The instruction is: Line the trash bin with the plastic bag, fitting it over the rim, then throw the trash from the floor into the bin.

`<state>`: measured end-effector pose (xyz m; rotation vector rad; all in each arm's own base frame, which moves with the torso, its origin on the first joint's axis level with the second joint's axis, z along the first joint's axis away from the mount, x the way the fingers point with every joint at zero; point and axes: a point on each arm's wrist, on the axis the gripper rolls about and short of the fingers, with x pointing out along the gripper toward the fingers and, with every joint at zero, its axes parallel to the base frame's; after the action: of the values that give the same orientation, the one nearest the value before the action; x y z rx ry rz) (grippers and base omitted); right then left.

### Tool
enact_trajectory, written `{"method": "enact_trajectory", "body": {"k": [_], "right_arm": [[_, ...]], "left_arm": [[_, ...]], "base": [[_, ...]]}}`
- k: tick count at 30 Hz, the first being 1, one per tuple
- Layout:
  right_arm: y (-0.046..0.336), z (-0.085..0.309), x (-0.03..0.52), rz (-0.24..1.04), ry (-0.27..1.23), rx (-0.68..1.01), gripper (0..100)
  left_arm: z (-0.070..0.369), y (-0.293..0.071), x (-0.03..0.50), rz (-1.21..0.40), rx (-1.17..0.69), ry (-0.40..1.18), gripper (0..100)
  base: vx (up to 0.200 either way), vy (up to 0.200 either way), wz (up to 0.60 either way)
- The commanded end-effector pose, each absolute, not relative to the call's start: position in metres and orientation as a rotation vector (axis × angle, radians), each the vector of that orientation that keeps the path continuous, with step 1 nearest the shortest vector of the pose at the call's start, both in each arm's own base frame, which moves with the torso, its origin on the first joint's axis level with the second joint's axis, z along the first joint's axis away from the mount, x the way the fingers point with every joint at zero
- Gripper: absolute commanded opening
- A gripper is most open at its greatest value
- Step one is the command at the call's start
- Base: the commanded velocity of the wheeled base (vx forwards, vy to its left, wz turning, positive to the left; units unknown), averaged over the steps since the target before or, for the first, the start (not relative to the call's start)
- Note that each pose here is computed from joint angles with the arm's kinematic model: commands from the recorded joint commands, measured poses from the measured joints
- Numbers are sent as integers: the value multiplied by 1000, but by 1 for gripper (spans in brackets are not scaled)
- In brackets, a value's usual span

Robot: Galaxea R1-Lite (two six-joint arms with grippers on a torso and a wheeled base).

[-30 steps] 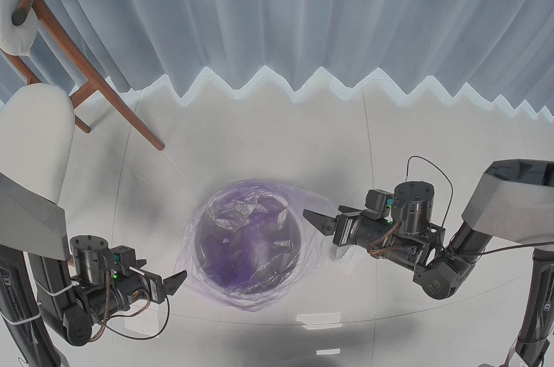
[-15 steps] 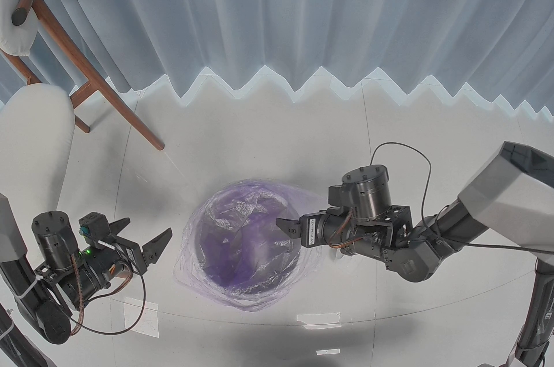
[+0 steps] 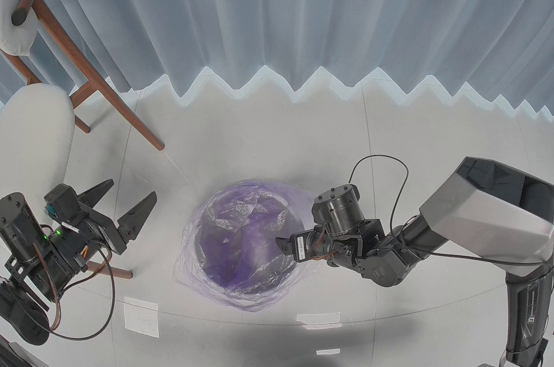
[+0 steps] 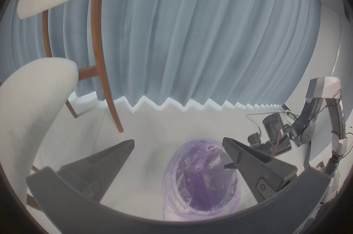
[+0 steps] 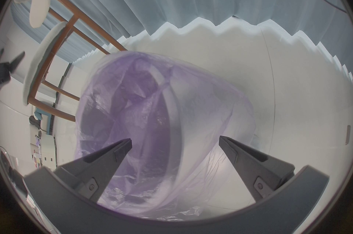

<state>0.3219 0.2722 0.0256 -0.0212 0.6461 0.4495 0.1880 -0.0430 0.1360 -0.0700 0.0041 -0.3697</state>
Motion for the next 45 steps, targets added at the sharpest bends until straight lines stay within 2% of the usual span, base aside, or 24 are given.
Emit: {"method": "enact_trajectory", "body": {"k": [1,5,7,9,10,15,17,19,20,24,29,32,35,36,37,44,45], "right_arm": [[275,10,324,438,676,-39,100],[281,4,321,451,686,-50,100],[283,0,321,452,691,-51,100],[282,-1,321,452,694,-53,100],[285,-5,319,458,699,-58,100],[288,-9,322,457,701,-52,100],[288,-9,322,457,702,-53,100],[287,-10,321,457,706,-56,100],[287,-10,321,457,706,-56,0],[287,-10,321,458,705,-55,0],[289,-11,319,460,707,-53,0],[288,-7,318,454,706,-28,0],[282,11,315,449,687,14,0],[282,12,315,447,686,17,0],[275,25,310,444,681,46,0],[247,78,281,520,671,172,0],[239,95,270,548,666,221,0]], "left_arm": [[197,-43,176,-411,-76,-212,100],[243,-50,173,-459,-156,-287,100],[257,-55,173,-497,-250,-298,100],[259,-56,174,-502,-268,-303,100],[279,-61,175,-544,-403,-326,100],[290,-65,183,-620,-646,-245,100],[288,-64,183,-630,-660,-230,100],[288,-60,182,-709,-653,-206,100],[288,-60,182,-709,-653,-206,100],[286,-46,164,-835,-701,-116,100],[280,-39,168,-789,-691,-34,100],[274,-39,171,-762,-620,-19,100],[257,-39,173,-729,-456,-4,100],[257,-39,173,-729,-456,-4,100],[246,-40,173,-712,-367,10,100],[232,-39,173,-689,-374,105,100],[225,-39,173,-673,-385,171,100]], "base": [[0,0,0],[0,0,0],[0,0,0],[0,0,0],[0,0,0],[0,0,0],[0,0,0],[0,0,0],[0,0,0],[0,0,0],[0,0,0],[0,0,0],[0,0,0],[0,0,0],[0,0,0],[0,0,0],[0,0,0]]}}
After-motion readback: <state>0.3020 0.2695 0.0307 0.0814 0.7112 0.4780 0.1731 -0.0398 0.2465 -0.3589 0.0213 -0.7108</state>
